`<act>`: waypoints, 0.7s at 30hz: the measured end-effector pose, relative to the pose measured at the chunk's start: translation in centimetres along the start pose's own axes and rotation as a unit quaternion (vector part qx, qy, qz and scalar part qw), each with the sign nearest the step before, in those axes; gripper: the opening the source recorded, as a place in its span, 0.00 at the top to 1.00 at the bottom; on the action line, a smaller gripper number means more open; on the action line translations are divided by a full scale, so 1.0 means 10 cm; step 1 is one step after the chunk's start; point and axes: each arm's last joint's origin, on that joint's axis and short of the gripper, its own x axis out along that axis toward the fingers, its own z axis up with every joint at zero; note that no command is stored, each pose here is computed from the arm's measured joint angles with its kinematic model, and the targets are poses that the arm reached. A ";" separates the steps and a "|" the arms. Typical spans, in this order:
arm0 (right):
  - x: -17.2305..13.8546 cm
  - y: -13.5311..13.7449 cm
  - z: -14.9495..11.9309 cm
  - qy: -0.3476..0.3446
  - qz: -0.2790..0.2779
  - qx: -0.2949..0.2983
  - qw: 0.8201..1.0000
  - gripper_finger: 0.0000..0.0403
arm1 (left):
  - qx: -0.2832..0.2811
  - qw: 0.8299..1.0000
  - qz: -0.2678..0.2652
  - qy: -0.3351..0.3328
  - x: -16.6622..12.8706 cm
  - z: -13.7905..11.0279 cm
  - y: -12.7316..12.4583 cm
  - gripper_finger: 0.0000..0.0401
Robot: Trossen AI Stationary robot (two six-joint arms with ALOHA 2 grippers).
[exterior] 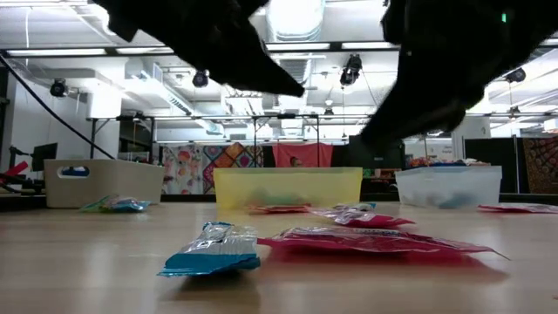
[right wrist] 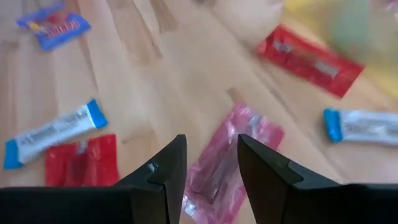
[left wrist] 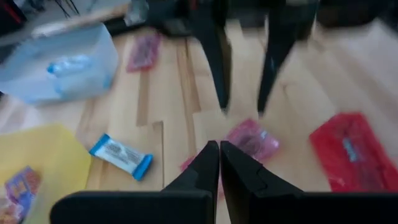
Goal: Sort candy
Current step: Put the red gummy into the gray bin
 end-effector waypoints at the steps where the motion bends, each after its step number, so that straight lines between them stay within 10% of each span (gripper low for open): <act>1: 0.05 0.01 -0.04 0.003 -0.002 0.001 1.000 0.67 | -0.005 1.000 0.000 -0.016 -0.06 0.00 0.00 1.00; 14: 0.32 -0.01 -0.24 0.003 -0.061 0.034 0.998 0.69 | -0.069 0.990 0.003 -0.123 -0.73 -0.26 0.08 1.00; 21: 0.33 -0.04 -0.15 0.038 -0.028 0.080 0.996 0.50 | -0.075 0.984 0.005 -0.160 -0.82 -0.30 0.10 1.00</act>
